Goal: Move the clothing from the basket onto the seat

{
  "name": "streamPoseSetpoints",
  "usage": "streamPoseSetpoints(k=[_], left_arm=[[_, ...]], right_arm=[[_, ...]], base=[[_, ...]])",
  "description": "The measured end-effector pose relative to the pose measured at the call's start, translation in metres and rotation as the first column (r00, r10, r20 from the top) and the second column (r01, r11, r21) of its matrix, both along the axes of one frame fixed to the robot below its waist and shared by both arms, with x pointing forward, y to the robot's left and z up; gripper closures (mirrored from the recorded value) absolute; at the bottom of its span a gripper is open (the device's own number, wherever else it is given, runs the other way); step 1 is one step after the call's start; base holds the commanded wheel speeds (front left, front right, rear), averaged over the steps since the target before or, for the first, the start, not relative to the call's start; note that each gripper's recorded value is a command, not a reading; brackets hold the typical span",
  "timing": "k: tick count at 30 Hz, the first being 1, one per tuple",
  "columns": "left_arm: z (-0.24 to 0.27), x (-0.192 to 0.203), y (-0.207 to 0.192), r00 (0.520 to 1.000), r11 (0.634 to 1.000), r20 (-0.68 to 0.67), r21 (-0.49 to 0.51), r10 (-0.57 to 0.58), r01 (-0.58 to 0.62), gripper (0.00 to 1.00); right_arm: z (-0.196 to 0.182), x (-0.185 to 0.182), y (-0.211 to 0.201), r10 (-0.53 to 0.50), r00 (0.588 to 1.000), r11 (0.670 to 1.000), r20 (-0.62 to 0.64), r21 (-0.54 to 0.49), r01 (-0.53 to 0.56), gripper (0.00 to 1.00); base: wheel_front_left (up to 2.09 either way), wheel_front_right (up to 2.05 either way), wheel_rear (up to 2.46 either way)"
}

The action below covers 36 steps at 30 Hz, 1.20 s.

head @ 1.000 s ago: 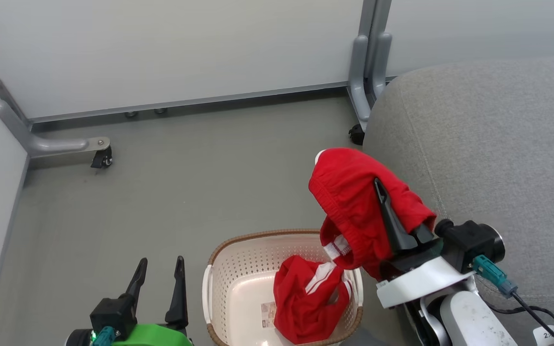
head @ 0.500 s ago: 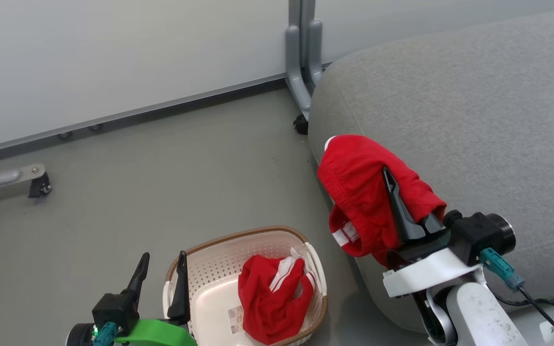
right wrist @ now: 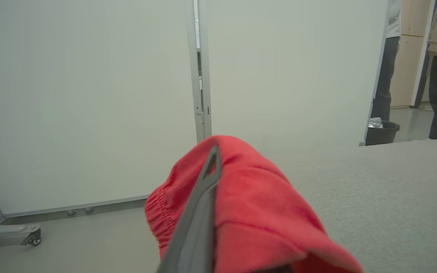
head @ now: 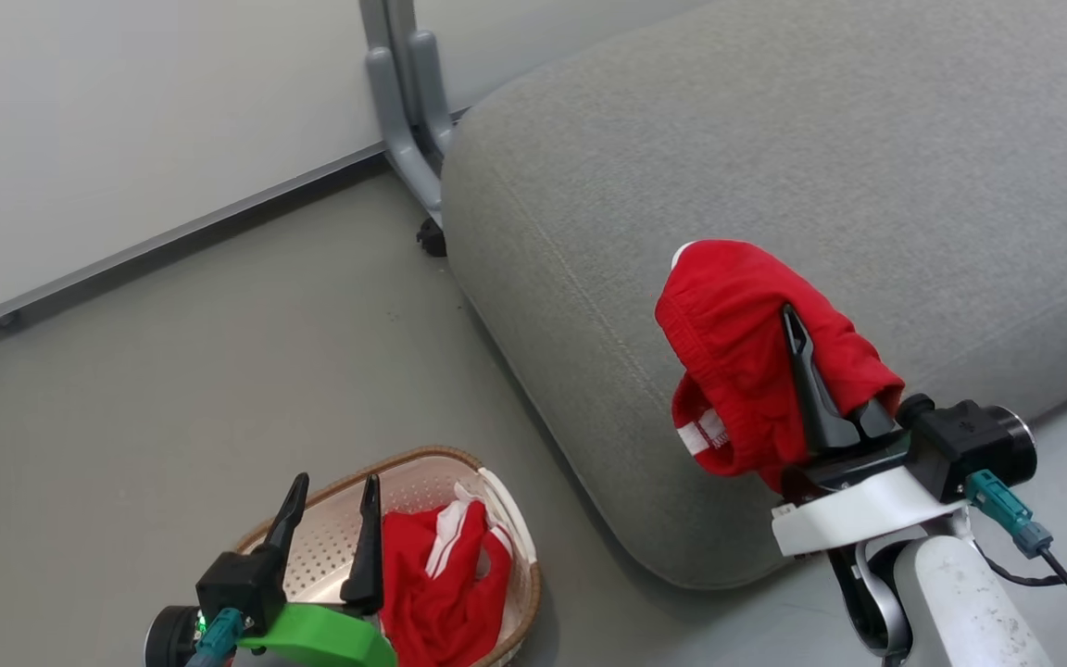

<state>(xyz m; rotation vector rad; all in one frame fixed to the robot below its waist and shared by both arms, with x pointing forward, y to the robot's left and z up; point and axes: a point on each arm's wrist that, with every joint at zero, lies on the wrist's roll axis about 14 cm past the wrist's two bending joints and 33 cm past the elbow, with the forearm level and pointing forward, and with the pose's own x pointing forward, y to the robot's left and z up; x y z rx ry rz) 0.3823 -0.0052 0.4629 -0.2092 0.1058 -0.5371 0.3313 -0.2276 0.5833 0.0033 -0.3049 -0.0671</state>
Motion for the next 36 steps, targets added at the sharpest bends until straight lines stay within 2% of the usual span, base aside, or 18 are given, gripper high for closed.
streamPoseSetpoints(k=[11, 20, 28, 36], left_arm=[[-0.004, 0.001, -0.056, 0.987, 0.987, -0.004, -0.005, -0.161, 0.161, 0.0], [-0.016, 0.001, -0.067, 0.98, 0.98, -0.031, -0.01, -0.197, 0.197, 0.0], [-0.027, 0.021, -0.074, 0.977, 0.977, -0.024, -0.001, -0.214, 0.214, 0.0], [-0.052, 0.05, -0.073, 0.976, 0.977, -0.036, 0.009, -0.214, 0.214, 0.0]], right_arm=[[0.0, -0.03, -0.045, -0.165, 0.986, 0.986, -0.007, 0.0, 0.165, 1.0], [0.007, -0.026, -0.062, -0.21, 0.978, 0.977, -0.001, -0.038, 0.21, 1.0], [0.048, 0.02, -0.072, -0.163, 0.983, 0.967, 0.079, -0.183, 0.176, 1.0], [0.083, 0.096, -0.081, -0.097, 0.986, 0.928, 0.137, -0.347, 0.14, 1.0]], base=[[0.0, 0.0, 0.0], [0.0, 0.0, 0.0], [0.0, 0.0, 0.0], [0.0, 0.0, 0.0]])
